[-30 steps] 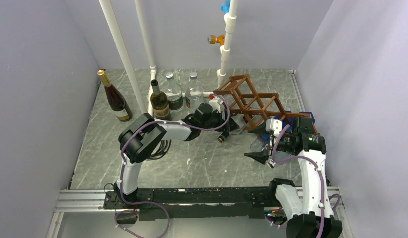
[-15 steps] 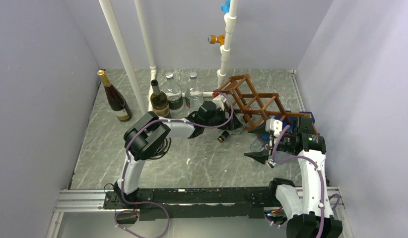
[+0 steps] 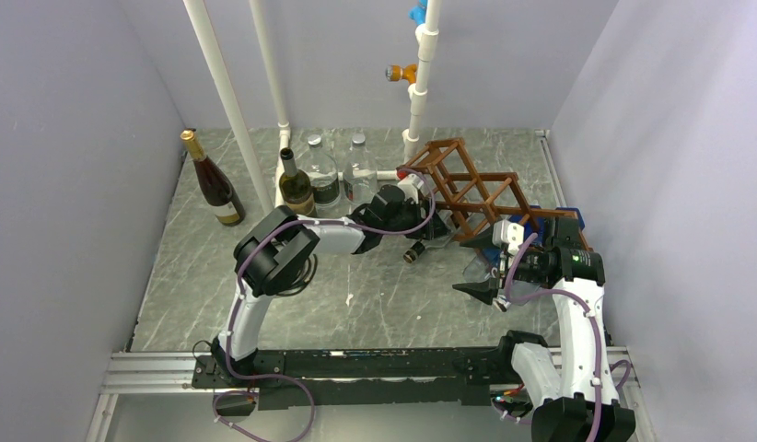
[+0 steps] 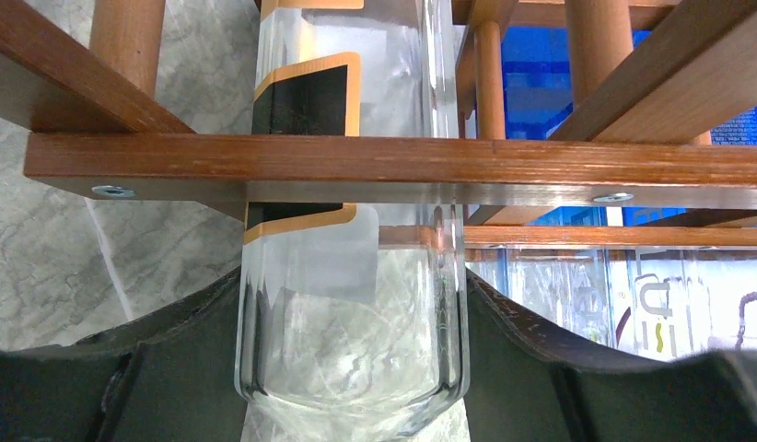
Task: Take the wine bottle off the wine rack
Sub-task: Pick up the wine bottle from the wine rack.
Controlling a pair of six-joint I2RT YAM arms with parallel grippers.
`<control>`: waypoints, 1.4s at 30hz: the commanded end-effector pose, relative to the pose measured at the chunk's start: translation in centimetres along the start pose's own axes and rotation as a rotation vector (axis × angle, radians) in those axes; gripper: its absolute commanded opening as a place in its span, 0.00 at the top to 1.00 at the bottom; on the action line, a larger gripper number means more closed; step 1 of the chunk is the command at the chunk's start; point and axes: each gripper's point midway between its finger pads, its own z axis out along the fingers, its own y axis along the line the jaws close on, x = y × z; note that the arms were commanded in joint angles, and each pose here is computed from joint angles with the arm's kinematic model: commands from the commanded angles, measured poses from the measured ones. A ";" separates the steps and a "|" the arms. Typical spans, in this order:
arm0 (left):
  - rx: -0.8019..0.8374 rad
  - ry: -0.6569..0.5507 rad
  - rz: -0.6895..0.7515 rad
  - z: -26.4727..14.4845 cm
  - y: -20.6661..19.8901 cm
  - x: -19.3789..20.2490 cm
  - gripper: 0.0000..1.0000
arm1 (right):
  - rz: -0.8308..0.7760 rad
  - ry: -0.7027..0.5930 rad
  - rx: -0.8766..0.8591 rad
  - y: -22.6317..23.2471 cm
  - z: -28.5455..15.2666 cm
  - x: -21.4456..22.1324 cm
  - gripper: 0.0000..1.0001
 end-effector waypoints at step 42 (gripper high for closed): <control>0.120 -0.042 0.262 -15.6 -4.5 3.1 1.00 | -0.031 -0.020 -0.007 0.2 0.2 0.0 0.00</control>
